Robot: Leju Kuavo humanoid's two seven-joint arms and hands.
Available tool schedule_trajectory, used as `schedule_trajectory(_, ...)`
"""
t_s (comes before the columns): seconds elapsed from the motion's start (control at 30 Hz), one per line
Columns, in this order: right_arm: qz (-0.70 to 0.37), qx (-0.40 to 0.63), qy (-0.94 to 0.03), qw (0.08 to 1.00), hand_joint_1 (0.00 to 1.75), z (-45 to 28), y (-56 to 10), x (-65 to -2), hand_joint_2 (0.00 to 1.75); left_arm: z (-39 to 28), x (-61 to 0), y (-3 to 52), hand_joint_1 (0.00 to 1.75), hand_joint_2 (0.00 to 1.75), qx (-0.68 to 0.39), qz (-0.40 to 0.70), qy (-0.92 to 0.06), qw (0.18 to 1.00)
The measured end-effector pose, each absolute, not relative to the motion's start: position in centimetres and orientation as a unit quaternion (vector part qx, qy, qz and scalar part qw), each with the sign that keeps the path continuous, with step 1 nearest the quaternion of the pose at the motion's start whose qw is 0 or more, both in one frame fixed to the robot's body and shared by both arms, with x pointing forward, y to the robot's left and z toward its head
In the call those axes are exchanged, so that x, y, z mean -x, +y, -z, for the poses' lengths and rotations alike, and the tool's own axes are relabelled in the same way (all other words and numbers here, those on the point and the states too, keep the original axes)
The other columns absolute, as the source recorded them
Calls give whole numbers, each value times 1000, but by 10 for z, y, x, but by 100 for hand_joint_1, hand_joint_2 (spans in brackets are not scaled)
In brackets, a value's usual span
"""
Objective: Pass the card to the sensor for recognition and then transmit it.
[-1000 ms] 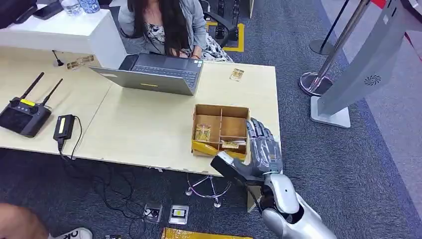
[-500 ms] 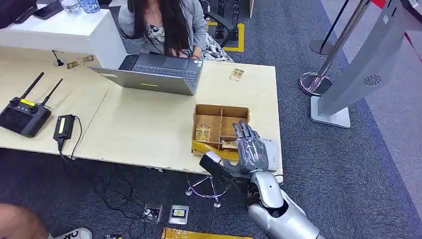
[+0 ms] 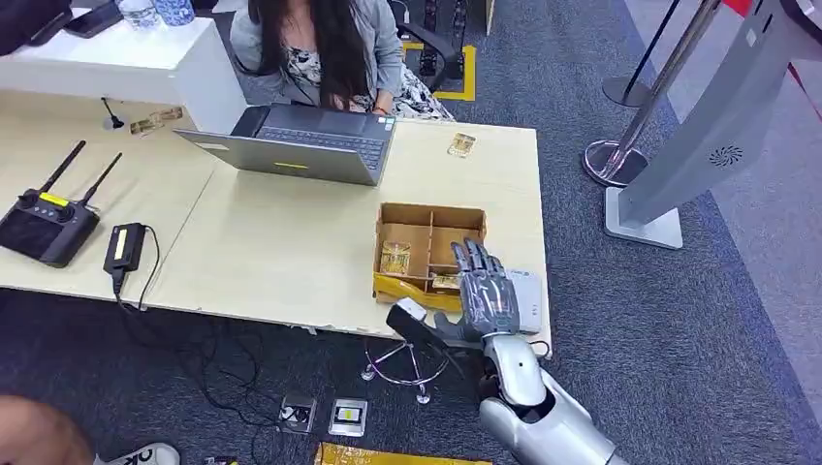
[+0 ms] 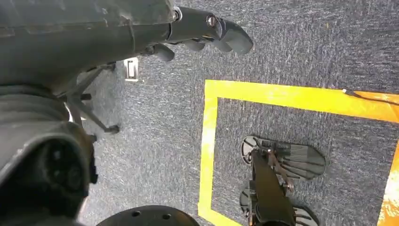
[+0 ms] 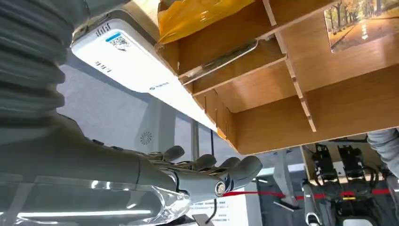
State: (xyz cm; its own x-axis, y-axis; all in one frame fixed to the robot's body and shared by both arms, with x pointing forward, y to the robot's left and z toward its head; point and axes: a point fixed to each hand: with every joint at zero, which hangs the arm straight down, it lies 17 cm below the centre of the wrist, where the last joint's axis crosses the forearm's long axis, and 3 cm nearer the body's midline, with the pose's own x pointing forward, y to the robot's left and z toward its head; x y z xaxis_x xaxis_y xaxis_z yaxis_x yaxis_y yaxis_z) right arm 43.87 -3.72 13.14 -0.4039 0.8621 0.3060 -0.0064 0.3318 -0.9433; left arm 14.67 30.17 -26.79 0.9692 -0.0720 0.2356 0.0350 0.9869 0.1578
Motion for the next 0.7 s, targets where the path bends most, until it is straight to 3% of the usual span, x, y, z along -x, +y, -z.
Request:
schedule_trajectory(0.43,-493,305,-684,443,0,-124,-31,-438,175,268,-145,301,0,0,-74,30,-117,990)
schedule_trajectory(0.47,-492,305,-684,443,115,-124,-31,-438,175,268,-145,300,0,0,-73,31,-117,990)
schedule_trajectory(0.5,-493,305,-684,443,175,-124,-31,-438,175,268,-145,300,0,0,-73,31,-117,990)
schedule_trajectory(0.57,-493,305,-684,443,175,-123,-30,-438,175,268,-145,300,0,0,-73,31,-117,990)
schedule_trajectory(0.6,-493,304,-684,443,117,-123,-30,-438,175,268,-145,300,0,0,-73,31,-117,990)
schedule_trajectory(0.63,-493,304,-685,442,0,-123,-29,-438,175,268,-145,300,0,0,-73,31,-117,990)
schedule_trajectory(0.7,-493,304,-685,442,0,-122,-29,-438,175,268,-145,300,0,0,-72,31,-117,990)
